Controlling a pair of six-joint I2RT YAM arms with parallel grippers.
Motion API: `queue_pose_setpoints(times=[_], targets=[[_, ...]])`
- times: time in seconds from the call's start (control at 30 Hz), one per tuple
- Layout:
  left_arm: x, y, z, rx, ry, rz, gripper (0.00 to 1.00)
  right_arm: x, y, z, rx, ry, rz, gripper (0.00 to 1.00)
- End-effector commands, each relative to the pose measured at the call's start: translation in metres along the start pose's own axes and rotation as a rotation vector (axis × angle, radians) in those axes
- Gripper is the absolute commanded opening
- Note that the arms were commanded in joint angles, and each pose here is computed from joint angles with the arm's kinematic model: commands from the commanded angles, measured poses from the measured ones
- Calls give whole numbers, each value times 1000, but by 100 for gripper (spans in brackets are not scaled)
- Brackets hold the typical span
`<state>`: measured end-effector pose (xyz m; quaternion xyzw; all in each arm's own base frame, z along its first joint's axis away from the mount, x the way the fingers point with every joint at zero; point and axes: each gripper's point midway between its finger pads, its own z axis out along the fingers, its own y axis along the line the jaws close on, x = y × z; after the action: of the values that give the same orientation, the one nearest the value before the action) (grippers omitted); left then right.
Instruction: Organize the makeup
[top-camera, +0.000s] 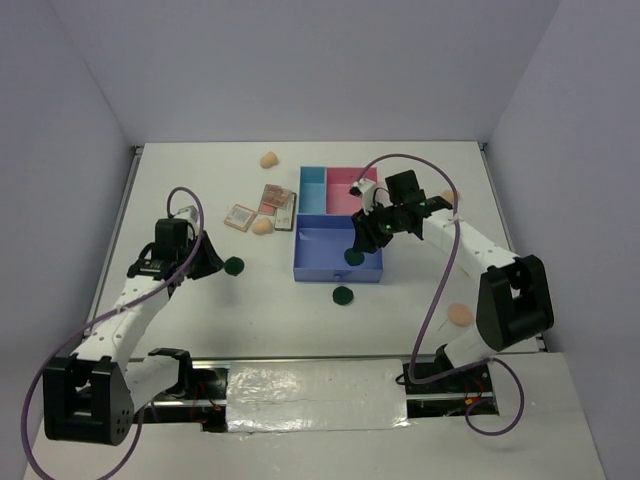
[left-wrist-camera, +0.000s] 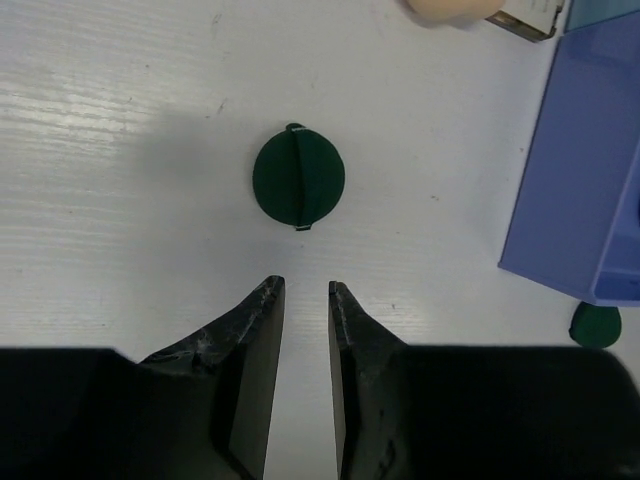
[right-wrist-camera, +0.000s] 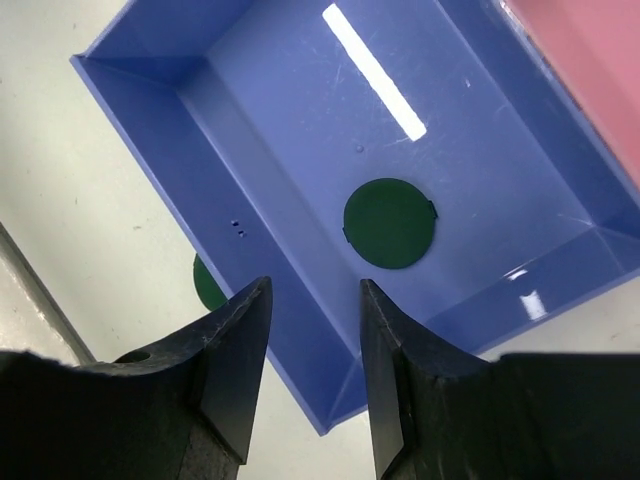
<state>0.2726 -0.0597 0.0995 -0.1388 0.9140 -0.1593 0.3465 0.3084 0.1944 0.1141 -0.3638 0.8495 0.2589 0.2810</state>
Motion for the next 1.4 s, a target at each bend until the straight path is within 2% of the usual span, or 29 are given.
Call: queue_pose_setpoints(times=[0.0, 0.1, 0.13, 0.23, 0.3, 0.37, 0.5, 0.73, 1.07, 1.37], targets=[[-17, 1, 1, -50, -28, -9, 36, -45, 13, -34, 8, -148, -114, 47], [-19, 7, 8, -107, -9, -23, 33, -53, 29, -50, -39, -198, -160, 44], [-19, 7, 10, -117, -3, -35, 32, -54, 31, -53, -48, -207, -164, 39], [-21, 4, 22, -155, 22, -28, 36, -58, 33, -62, -45, -235, -170, 31], [-14, 8, 34, -205, 58, -5, 44, -56, 32, -64, -38, -241, -161, 31], [-13, 8, 42, -228, 75, 13, 51, -54, 28, -67, -29, -249, -139, 36], [-11, 8, 51, -264, 101, 74, 54, -54, 17, -72, -9, -272, -112, 41], [-11, 11, 67, -290, 148, 146, 56, -54, 4, -80, 4, -298, -72, 42], [5, 13, 87, -308, 237, 210, 54, -49, -5, -85, 21, -315, -42, 43], [22, 17, 94, -324, 283, 232, 38, -48, -8, -85, 21, -313, -32, 43]])
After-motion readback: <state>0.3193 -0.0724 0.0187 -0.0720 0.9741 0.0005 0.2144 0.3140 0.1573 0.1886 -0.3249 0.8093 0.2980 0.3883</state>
